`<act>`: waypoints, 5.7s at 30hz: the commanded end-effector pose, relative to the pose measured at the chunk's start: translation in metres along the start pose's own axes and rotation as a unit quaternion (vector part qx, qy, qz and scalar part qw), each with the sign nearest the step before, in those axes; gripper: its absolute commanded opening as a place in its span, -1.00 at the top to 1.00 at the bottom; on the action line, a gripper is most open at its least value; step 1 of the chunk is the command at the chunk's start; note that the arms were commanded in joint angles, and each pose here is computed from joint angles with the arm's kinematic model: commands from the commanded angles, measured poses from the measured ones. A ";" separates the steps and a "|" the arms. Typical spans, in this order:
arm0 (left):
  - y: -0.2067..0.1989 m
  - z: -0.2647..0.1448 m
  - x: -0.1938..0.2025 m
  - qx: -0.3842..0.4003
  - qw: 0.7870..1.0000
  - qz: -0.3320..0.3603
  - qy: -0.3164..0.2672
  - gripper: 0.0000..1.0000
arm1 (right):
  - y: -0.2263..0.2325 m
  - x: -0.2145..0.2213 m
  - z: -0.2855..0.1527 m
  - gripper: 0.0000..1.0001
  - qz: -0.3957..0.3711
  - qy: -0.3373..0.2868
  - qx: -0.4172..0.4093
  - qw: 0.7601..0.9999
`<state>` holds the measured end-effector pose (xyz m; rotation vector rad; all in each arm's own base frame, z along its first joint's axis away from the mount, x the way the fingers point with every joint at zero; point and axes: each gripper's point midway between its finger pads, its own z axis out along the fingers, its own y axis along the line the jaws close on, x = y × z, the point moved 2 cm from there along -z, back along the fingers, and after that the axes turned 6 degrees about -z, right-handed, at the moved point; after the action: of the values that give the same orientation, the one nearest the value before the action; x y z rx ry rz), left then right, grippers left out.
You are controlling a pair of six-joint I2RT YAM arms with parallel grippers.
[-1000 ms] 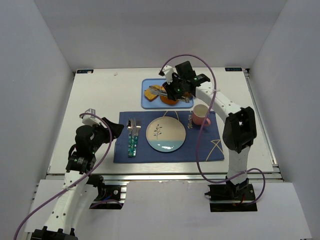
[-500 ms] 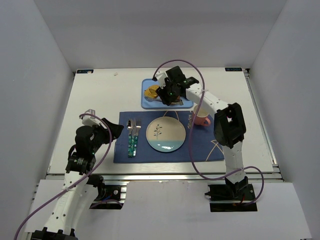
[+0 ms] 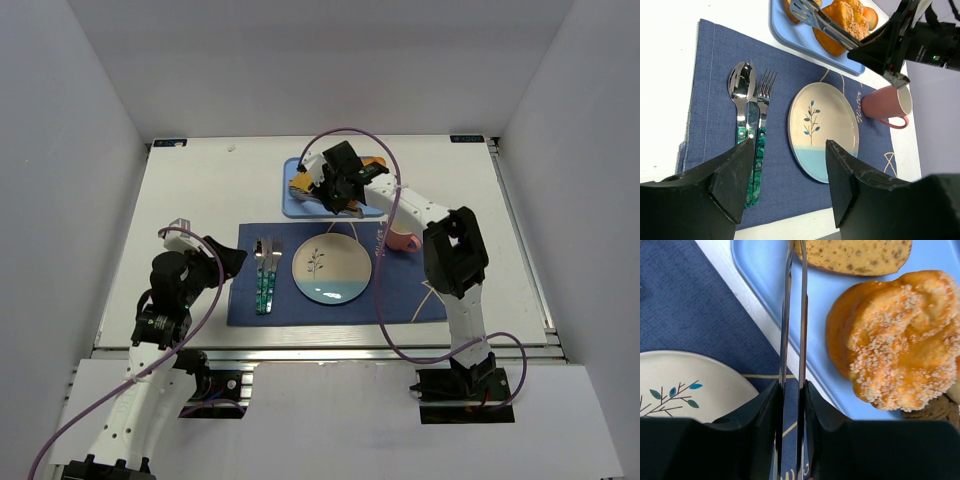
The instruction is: Place the bread
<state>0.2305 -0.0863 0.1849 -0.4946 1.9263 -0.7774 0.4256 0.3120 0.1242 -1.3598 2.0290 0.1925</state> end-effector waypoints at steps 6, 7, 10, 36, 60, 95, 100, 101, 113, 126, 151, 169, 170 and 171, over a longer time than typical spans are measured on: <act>-0.009 -0.004 -0.012 0.008 1.000 0.008 -0.018 -0.37 | -0.001 -0.005 -0.006 0.47 -0.006 -0.012 0.010 1.000; -0.008 -0.004 -0.012 0.008 1.000 0.009 -0.018 -0.37 | -0.001 -0.006 -0.007 0.47 -0.006 -0.014 0.010 1.000; -0.008 -0.005 -0.012 0.007 1.000 0.009 -0.018 -0.37 | -0.004 -0.011 -0.010 0.37 -0.006 -0.024 0.014 1.000; -0.008 -0.006 -0.012 0.006 1.000 0.008 -0.021 -0.37 | -0.020 -0.031 -0.027 0.23 -0.016 -0.054 0.054 0.997; -0.008 -0.007 -0.012 0.007 1.000 0.009 -0.022 -0.37 | -0.010 0.007 -0.014 0.18 -0.036 -0.002 0.064 0.997; -0.015 -0.012 -0.019 0.013 0.999 0.010 -0.032 -0.37 | 0.074 0.033 -0.153 0.81 -0.011 -0.112 -0.071 0.991; -0.015 -0.011 -0.015 0.020 0.999 0.004 -0.029 -0.37 | 0.100 0.086 -0.169 0.81 -0.031 -0.090 -0.067 0.993; -0.015 -0.011 -0.014 0.021 0.999 0.001 -0.028 -0.37 | 0.103 0.093 -0.170 0.81 -0.032 -0.086 -0.065 0.994; -0.019 -0.019 -0.016 0.028 0.999 -0.003 -0.032 -0.37 | 0.125 0.135 -0.168 0.66 -0.038 -0.046 -0.087 0.994; -0.018 -0.022 -0.015 0.028 0.999 -0.007 -0.037 -0.37 | 0.137 0.135 -0.178 0.09 -0.037 -0.056 -0.121 0.990; -0.023 -0.013 -0.016 0.044 0.998 -0.004 -0.033 -0.37 | -0.117 0.152 -0.260 1.00 0.354 -0.160 0.171 0.906; -0.023 -0.005 -0.014 0.048 0.999 -0.005 -0.024 -0.37 | -0.090 0.356 -0.147 0.12 0.416 0.112 0.171 0.886; -0.022 -0.005 -0.013 0.048 0.999 -0.005 -0.023 -0.37 | -0.084 0.360 -0.146 0.07 0.415 0.122 0.161 0.887; -0.023 -0.005 -0.014 0.050 0.998 -0.004 -0.024 -0.37 | -0.080 0.363 -0.144 0.01 0.415 0.128 0.155 0.887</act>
<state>0.2308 -0.0914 0.2039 -0.4769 1.8599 -0.8401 0.3497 -0.0609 0.0389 -0.2055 2.6121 0.1041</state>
